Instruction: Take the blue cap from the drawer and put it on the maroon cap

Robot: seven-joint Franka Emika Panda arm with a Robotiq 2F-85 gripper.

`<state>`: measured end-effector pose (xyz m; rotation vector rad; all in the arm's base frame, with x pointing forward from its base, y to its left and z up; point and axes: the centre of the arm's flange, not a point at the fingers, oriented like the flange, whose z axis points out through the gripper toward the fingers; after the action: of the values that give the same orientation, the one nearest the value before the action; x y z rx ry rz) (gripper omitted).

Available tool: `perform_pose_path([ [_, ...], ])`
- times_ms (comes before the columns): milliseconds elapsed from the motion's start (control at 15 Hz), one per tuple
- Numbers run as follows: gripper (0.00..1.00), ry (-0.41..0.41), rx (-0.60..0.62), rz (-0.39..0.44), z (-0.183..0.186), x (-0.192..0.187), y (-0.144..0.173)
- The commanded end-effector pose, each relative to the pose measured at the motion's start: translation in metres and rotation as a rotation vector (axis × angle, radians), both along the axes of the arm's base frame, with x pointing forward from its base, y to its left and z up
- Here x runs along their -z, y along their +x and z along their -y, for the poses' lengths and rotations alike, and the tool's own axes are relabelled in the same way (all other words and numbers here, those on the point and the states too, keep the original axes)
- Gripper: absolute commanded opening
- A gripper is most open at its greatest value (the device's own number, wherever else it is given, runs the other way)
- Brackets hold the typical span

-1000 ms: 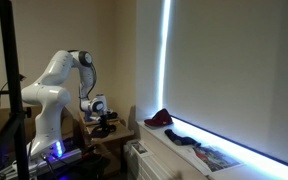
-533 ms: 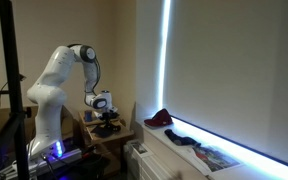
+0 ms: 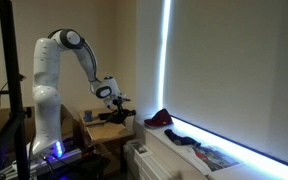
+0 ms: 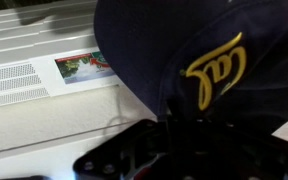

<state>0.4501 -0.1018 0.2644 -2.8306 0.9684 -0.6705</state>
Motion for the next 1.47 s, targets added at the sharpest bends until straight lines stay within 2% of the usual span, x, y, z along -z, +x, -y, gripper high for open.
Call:
perform_pose_path([
  [0, 0.04, -0.004, 0.0, 0.009, 0.0, -0.006, -0.002],
  [67, 0.04, -0.005, -0.004, 0.009, -0.002, -0.007, -0.004],
  [133, 0.01, -0.046, 0.002, 0.027, 0.003, -0.004, 0.001],
  [200, 0.01, -0.101, 0.037, 0.09, 0.024, -0.006, 0.013],
  [533, 0.01, -0.218, 0.242, 0.304, 0.158, -0.066, 0.048],
  [600, 0.01, -0.223, 0.298, 0.341, 0.182, -0.074, 0.061],
  [733, 0.01, -0.181, 0.406, 0.368, 0.21, -0.083, 0.082],
  [800, 0.04, -0.2, 0.336, 0.342, 0.19, -0.086, 0.042],
  [933, 0.04, -0.195, 0.379, 0.364, 0.207, -0.085, 0.059],
  [1133, 0.01, -0.2, 0.412, 0.368, 0.206, -0.069, 0.071],
  [1267, 0.01, -0.191, 0.483, 0.403, 0.211, -0.048, 0.096],
  [1400, 0.01, -0.179, 0.545, 0.426, 0.218, -0.031, 0.133],
])
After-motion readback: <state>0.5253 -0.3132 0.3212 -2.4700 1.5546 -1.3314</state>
